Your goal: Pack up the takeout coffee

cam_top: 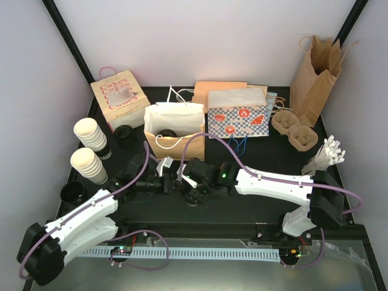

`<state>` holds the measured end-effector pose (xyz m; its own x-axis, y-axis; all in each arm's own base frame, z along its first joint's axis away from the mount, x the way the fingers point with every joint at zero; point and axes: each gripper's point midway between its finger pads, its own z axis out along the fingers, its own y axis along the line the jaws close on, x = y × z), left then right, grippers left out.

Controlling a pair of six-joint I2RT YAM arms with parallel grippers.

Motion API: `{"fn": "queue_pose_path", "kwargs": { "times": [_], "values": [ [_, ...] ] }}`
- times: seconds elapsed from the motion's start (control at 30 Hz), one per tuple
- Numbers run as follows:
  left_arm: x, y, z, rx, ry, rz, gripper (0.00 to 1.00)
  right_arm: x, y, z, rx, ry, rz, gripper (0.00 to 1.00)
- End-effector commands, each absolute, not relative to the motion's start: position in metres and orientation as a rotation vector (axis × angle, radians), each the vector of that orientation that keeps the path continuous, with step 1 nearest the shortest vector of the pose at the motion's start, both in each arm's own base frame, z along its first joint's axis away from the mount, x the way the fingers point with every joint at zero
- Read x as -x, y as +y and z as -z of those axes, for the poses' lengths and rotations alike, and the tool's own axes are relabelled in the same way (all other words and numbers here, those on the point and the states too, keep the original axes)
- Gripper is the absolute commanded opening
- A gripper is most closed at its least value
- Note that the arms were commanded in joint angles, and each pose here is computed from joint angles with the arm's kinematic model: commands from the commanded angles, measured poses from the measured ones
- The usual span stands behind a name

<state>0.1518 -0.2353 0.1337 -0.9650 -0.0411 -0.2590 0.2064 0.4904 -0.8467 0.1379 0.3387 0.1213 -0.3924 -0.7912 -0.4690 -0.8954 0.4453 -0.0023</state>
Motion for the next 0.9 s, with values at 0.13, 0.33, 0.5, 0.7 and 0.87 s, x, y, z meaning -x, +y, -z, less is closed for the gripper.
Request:
{"fn": "queue_pose_path", "kwargs": {
  "times": [0.13, 0.33, 0.5, 0.7, 0.87],
  "values": [
    [-0.147, -0.217, -0.092, -0.11, 2.722, 1.1, 0.36, -0.109, 0.304, -0.066, 1.57, 2.502, -0.241, 0.64],
    [-0.147, -0.209, -0.077, -0.132, 2.8, 0.911, 0.38, -0.109, 0.304, -0.065, 1.57, 2.505, -0.245, 0.64],
    [-0.143, -0.21, -0.068, -0.148, 2.832, 0.853, 0.39, -0.108, 0.303, -0.063, 1.569, 2.51, -0.248, 0.64],
    [-0.141, -0.211, -0.059, -0.166, 2.858, 0.79, 0.39, -0.106, 0.302, -0.06, 1.574, 2.52, -0.25, 0.62],
    [-0.143, -0.213, -0.061, -0.191, 2.86, 0.749, 0.4, -0.107, 0.301, -0.06, 1.571, 2.519, -0.242, 0.62]
  ]
}}
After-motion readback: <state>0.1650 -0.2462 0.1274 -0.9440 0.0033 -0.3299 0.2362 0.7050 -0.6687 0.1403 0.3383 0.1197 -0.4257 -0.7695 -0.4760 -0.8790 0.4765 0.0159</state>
